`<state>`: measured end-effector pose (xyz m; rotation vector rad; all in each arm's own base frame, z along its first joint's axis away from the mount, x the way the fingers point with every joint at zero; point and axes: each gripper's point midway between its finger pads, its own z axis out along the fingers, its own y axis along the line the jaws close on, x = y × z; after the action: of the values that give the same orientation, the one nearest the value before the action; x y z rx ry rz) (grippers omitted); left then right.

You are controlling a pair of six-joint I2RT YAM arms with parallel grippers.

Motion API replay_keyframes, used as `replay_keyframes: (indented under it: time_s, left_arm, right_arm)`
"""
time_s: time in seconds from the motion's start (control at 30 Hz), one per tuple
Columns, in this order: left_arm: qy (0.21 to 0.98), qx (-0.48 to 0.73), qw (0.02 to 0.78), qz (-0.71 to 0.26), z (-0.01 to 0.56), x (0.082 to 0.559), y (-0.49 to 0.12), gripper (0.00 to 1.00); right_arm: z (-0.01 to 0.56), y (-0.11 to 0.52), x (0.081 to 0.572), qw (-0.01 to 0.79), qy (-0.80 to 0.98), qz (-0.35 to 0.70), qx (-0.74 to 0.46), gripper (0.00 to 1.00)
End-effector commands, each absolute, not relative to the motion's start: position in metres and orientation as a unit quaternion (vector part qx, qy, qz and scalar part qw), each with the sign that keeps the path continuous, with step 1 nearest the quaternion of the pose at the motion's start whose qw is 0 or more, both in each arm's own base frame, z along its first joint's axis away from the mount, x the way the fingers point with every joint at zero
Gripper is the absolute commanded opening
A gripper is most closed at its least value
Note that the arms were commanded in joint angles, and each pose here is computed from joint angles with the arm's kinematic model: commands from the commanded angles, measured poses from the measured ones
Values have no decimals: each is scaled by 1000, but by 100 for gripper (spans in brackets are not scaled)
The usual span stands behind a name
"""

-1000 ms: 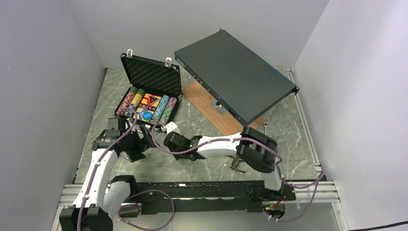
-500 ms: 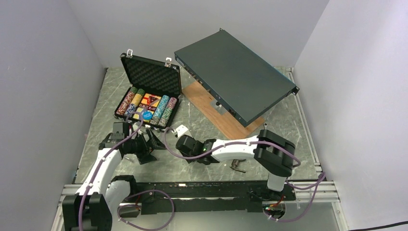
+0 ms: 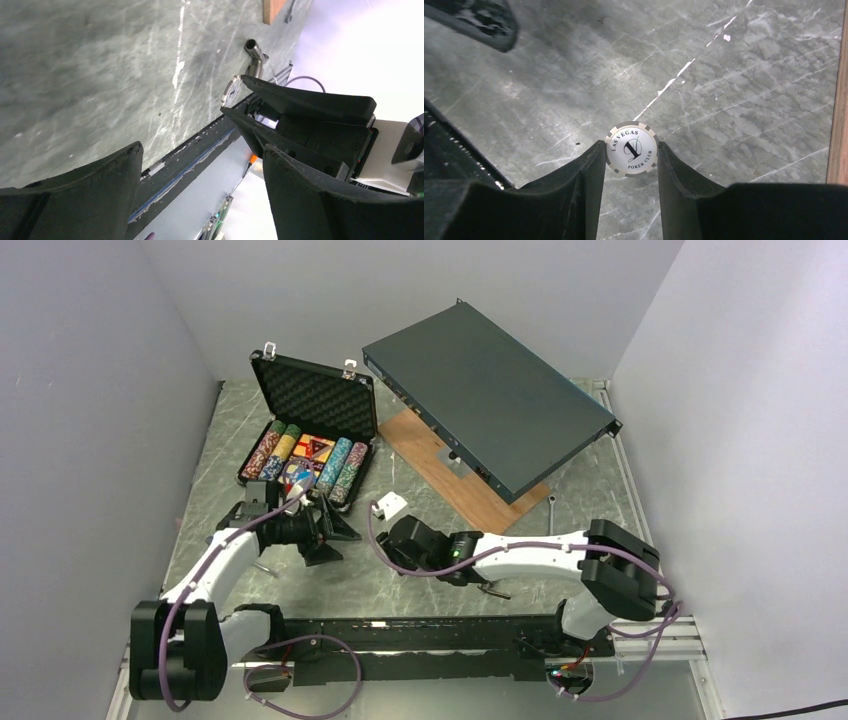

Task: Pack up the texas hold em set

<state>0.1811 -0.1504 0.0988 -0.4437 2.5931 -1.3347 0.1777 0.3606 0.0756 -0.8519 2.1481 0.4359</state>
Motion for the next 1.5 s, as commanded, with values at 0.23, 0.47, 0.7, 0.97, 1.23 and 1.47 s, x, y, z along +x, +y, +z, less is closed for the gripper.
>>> replay_keyframes:
  time_s: [0.23, 0.47, 0.7, 0.97, 1.23, 1.47]
  left_arm:
    - [842, 0, 108, -529, 137, 196, -196, 79]
    - [828, 23, 97, -552, 140, 193, -214, 63]
    - [821, 39, 86, -563, 141, 189, -224, 47]
    - [815, 54, 69, -572, 139, 181, -234, 38]
    - [809, 66, 55, -581, 138, 170, -240, 27]
    - [807, 64, 47, -585, 136, 163, -241, 0]
  right_arm:
    - [147, 375, 172, 447, 782, 265, -345, 39]
    - [155, 375, 169, 452, 772, 274, -354, 38]
    - [160, 374, 169, 456, 769, 278, -352, 38]
    - [165, 375, 167, 458, 766, 287, -349, 38]
    - [166, 376, 166, 455, 766, 289, -349, 38]
    - [164, 376, 166, 454, 769, 288, -347, 38]
